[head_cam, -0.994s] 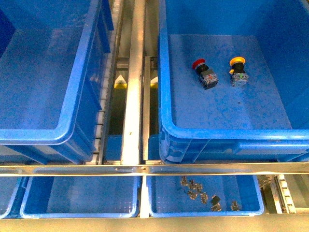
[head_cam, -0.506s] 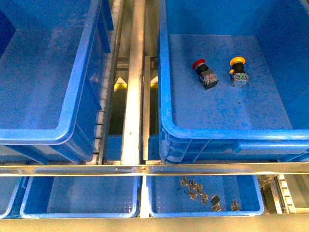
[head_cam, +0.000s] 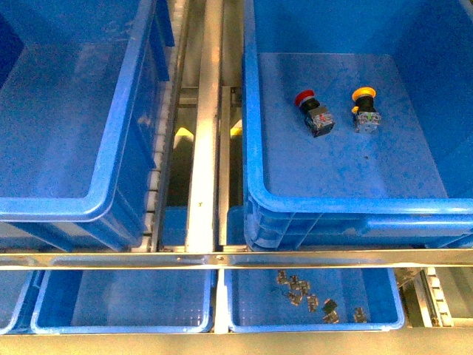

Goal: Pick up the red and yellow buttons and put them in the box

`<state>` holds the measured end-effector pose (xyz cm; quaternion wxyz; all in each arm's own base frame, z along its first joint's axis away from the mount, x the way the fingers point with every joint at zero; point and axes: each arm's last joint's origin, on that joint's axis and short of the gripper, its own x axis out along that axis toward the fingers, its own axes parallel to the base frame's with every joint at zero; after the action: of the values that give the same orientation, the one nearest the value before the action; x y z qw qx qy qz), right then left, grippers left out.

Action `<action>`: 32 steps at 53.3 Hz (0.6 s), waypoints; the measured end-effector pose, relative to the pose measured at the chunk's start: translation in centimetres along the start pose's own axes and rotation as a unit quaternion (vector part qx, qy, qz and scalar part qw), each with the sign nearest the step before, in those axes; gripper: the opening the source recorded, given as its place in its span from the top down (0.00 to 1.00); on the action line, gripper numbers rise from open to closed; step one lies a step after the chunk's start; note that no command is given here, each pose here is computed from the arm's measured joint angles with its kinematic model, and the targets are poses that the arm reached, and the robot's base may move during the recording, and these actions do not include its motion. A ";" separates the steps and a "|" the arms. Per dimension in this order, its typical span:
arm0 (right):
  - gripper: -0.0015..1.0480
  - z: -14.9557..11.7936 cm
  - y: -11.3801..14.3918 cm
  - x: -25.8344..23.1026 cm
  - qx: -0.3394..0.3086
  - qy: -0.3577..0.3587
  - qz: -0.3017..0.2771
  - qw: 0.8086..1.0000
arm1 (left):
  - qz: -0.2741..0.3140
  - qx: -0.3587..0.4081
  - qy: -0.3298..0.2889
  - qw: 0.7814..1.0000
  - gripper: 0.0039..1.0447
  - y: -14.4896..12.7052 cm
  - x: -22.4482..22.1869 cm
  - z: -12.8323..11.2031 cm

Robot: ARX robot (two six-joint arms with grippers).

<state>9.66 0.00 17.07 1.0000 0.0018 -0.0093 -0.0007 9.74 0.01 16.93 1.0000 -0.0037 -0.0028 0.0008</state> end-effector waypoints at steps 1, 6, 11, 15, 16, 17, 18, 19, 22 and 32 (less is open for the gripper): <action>0.97 0.0 0.0 0.0 0.000 0.000 0.000 1.000 | 0.000 0.000 0.000 1.000 0.07 0.0 0.0 0.0; 0.83 0.0 0.0 0.0 -0.001 0.000 0.000 1.000 | 0.000 0.000 0.000 1.000 0.07 0.0 0.0 0.0; 0.66 0.0 0.0 0.0 -0.001 0.000 0.000 1.000 | 0.000 0.000 0.000 1.000 0.07 0.0 0.0 0.0; 0.54 0.0 0.0 0.0 -0.001 0.000 0.000 1.000 | 0.000 0.000 0.000 1.000 0.07 0.0 0.0 0.0; 0.51 0.0 0.0 0.0 -0.001 0.000 0.000 1.000 | 0.000 0.000 0.000 1.000 0.07 0.0 0.0 0.0; 0.48 0.0 0.0 0.0 -0.001 0.000 0.000 1.000 | 0.000 0.000 0.000 1.000 0.07 0.0 0.0 0.0; 0.44 0.0 0.0 0.0 -0.001 0.000 0.000 1.000 | 0.000 0.000 0.000 1.000 0.07 0.0 0.0 0.0; 0.41 0.0 0.0 0.0 -0.001 0.000 0.000 1.000 | 0.000 0.000 0.000 1.000 0.07 0.0 0.0 0.0; 0.33 0.0 0.0 0.0 -0.001 0.000 0.000 1.000 | 0.000 0.000 0.000 1.000 0.07 0.0 0.0 0.0; 0.05 0.0 0.0 0.0 0.000 0.000 0.000 1.000 | 0.000 0.000 0.000 1.000 0.07 0.0 0.0 0.0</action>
<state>9.66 0.00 17.07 1.0000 0.0016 -0.0093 -0.0007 9.74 0.01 16.93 1.0000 -0.0035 -0.0028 0.0009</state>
